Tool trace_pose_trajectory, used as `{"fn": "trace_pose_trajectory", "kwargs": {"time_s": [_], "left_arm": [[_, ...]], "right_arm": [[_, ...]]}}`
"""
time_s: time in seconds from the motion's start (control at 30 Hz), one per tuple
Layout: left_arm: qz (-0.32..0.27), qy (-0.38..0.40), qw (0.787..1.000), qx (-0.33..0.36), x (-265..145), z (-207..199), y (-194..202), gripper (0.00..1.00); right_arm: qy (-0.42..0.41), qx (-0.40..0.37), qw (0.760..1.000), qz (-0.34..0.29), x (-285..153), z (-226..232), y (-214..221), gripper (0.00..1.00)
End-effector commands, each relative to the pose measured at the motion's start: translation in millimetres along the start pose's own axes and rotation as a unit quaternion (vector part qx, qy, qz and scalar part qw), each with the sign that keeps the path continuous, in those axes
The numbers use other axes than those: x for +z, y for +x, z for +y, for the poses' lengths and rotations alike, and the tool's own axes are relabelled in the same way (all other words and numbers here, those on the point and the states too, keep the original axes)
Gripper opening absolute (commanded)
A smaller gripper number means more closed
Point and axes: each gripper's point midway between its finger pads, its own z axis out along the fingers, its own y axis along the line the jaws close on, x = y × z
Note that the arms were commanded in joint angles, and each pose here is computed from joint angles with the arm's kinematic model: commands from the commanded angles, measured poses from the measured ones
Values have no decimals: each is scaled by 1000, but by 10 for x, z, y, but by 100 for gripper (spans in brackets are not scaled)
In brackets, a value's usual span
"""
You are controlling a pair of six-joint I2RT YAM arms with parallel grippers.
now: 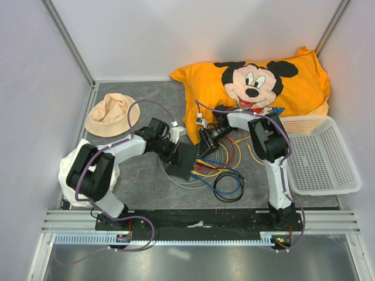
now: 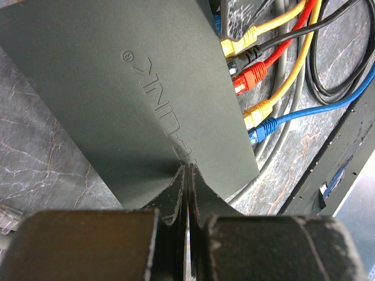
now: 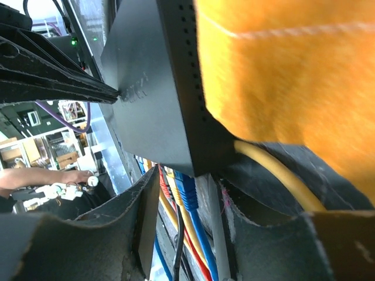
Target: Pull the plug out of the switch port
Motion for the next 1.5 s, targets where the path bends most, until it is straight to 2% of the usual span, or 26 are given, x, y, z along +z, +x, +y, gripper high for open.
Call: {"fn": "trace_pose_trajectory", "kwargs": {"time_s": [0.0, 0.2, 0.53, 0.7, 0.8, 0.97, 1.37, 1.47], "left_arm": [[12, -22, 1000, -6, 51, 92, 43, 2], [12, -21, 1000, -6, 53, 88, 34, 2], [13, -22, 1000, -6, 56, 92, 41, 1], [14, -23, 1000, -5, 54, 88, 42, 2], [14, -23, 1000, -5, 58, 90, 42, 2], [13, -22, 1000, -3, 51, 85, 39, 2], [14, -21, 1000, -5, 55, 79, 47, 1], [14, -23, 1000, -6, 55, 88, 49, 2]], "right_arm": [[-5, -26, 1000, -4, 31, 72, -106, 44], [1, -25, 1000, -1, 53, 61, -84, 35], [-1, -25, 1000, 3, 91, -22, -64, 27], [8, -39, 999, 5, 99, -86, -59, 34], [-12, -43, 999, 5, 108, -55, -50, 37], [-37, -54, 998, -2, 77, -78, -36, 34], [-75, -108, 991, -13, 7, -39, 15, 41], [-61, -108, 992, -8, 21, -98, 28, 36]]}}
